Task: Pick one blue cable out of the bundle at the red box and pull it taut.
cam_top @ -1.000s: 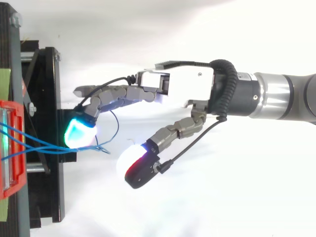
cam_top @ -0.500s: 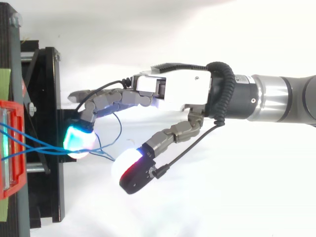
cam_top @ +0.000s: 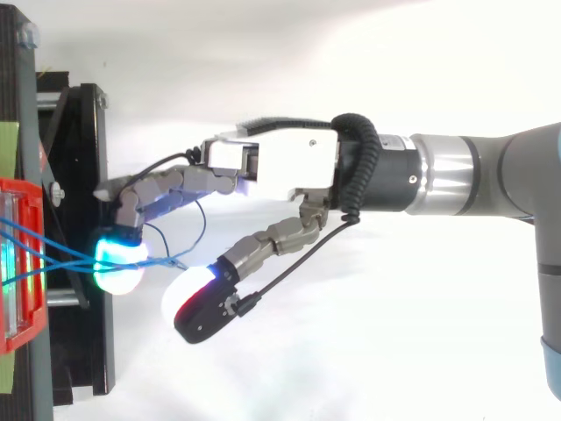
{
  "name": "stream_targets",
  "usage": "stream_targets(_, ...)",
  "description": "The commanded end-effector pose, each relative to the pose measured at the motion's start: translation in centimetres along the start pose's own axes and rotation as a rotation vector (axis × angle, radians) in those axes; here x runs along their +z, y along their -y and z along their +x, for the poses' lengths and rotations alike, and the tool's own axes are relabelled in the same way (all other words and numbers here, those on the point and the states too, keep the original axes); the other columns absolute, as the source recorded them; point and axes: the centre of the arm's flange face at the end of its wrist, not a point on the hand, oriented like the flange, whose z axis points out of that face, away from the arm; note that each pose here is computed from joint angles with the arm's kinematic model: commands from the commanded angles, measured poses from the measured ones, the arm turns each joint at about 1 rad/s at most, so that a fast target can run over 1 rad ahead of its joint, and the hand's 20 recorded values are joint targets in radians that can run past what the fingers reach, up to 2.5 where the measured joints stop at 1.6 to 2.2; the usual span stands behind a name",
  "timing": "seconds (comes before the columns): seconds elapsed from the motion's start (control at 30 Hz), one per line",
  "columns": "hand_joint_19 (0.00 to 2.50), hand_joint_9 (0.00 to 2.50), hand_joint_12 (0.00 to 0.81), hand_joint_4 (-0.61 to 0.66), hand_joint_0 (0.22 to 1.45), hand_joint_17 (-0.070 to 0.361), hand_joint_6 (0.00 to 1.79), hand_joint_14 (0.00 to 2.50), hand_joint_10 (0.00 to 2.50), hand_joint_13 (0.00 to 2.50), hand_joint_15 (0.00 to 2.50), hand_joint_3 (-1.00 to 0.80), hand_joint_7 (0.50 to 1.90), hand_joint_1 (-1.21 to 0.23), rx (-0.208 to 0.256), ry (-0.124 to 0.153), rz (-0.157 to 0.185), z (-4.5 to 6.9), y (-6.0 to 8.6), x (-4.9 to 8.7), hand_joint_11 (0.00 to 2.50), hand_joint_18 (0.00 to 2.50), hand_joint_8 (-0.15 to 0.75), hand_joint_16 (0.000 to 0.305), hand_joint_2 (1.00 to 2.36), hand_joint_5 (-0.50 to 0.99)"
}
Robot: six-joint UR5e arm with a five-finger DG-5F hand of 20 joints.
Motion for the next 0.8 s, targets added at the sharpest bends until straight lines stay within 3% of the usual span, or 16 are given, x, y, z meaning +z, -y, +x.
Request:
stream_targets(0.0,0.26,0.61,0.355,0.39,0.55,0.117,0.50,0.00,0.01,0.29,0.12,-0.50,0.92,-0.63,0.012,-0.015,0.004,0.3,0.3,0.3,0.23,0.25,0.348,0.052,1.00,-0.12)
stream_targets(0.4,0.28,0.65,0.358,0.39,0.55,0.115,0.50,0.00,0.01,0.34,0.15,-0.50,0.96,-0.61,0.010,-0.012,-0.006,-0.2,-0.2,0.7,0.26,0.30,0.357,0.051,1.00,-0.11)
stream_targets(0.63,0.29,0.66,0.354,0.28,0.57,0.114,0.50,0.01,0.01,0.35,0.15,-0.50,1.15,-0.63,0.011,-0.007,-0.030,-0.3,-1.2,1.5,0.29,0.31,0.354,0.051,1.00,-0.10)
stream_targets(0.77,0.29,0.66,0.354,0.26,0.57,0.114,0.50,0.01,0.01,0.35,0.16,-0.50,1.18,-0.64,0.010,-0.012,-0.030,-0.7,-1.5,1.8,0.30,0.31,0.354,0.051,1.00,-0.10)
